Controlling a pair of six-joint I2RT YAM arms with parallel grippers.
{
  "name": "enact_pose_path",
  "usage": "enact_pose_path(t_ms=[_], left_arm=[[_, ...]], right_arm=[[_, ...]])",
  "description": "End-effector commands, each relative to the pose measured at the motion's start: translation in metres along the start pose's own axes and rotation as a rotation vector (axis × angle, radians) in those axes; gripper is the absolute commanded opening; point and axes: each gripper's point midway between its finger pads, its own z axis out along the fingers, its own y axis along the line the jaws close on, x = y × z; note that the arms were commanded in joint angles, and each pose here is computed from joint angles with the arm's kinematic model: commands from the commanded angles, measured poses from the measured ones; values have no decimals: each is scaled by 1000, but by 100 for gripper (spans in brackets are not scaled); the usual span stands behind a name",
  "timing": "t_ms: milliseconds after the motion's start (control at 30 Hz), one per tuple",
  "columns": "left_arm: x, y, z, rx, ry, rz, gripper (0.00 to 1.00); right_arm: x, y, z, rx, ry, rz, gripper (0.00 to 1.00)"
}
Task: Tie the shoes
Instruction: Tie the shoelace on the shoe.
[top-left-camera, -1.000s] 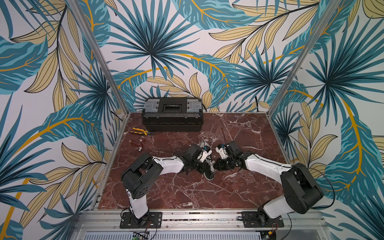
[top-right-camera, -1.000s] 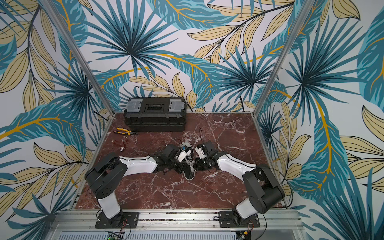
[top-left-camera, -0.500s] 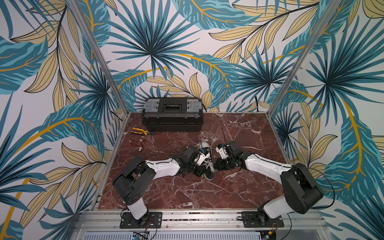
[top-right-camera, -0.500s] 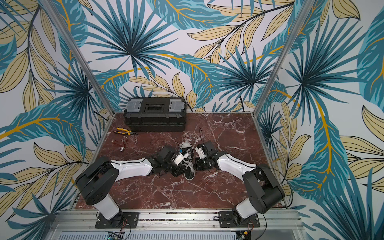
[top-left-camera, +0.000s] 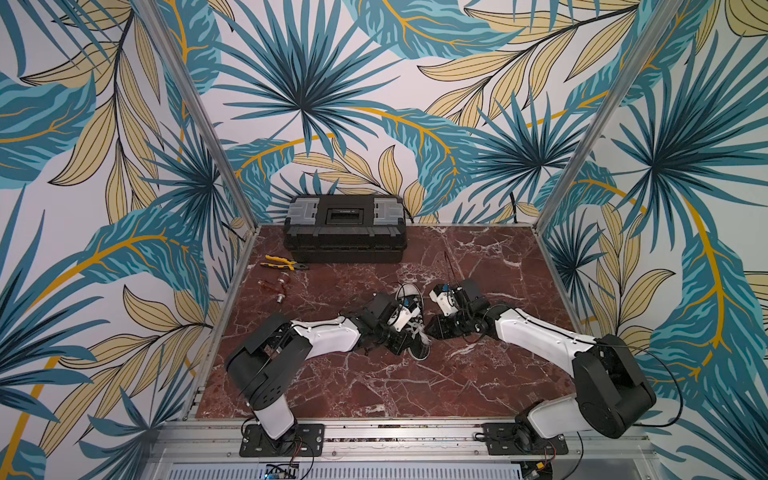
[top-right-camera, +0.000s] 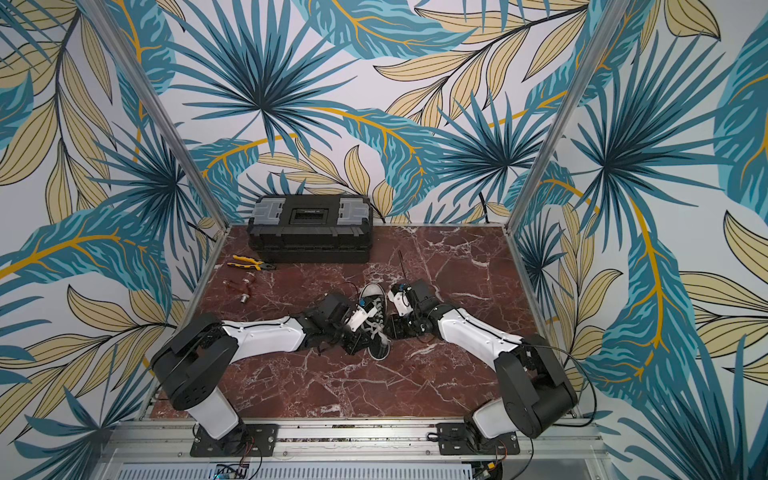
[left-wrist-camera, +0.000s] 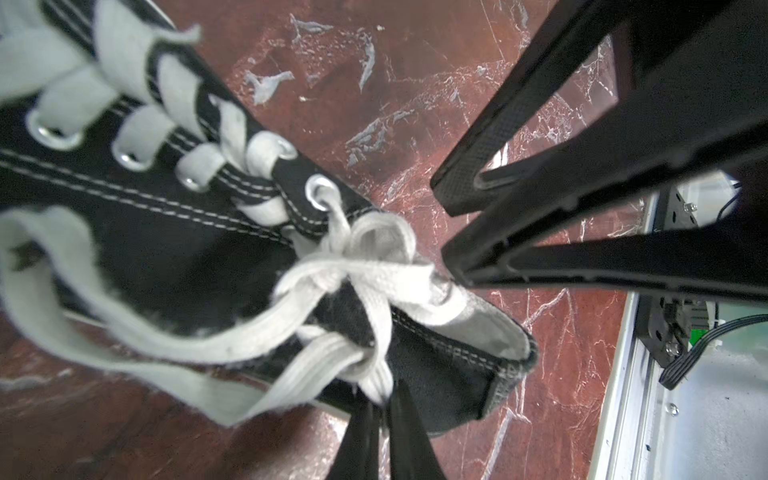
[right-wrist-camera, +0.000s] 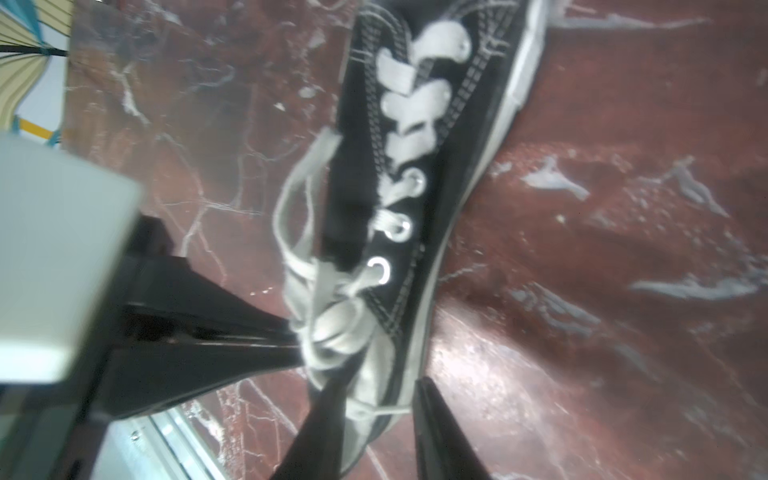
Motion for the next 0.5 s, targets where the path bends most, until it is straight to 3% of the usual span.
enact_pose_path(t_ms=[0, 333, 467], left_arm=[[10, 5, 4, -13, 21, -5, 11], [6, 6, 4, -21, 10, -12, 11], [4, 4, 5, -12, 4, -15, 11]], right_arm=[[5, 14, 5, -93, 9, -25, 35], [18, 10, 13, -106, 52, 1, 35], [7, 11, 14, -114, -5, 8, 34]])
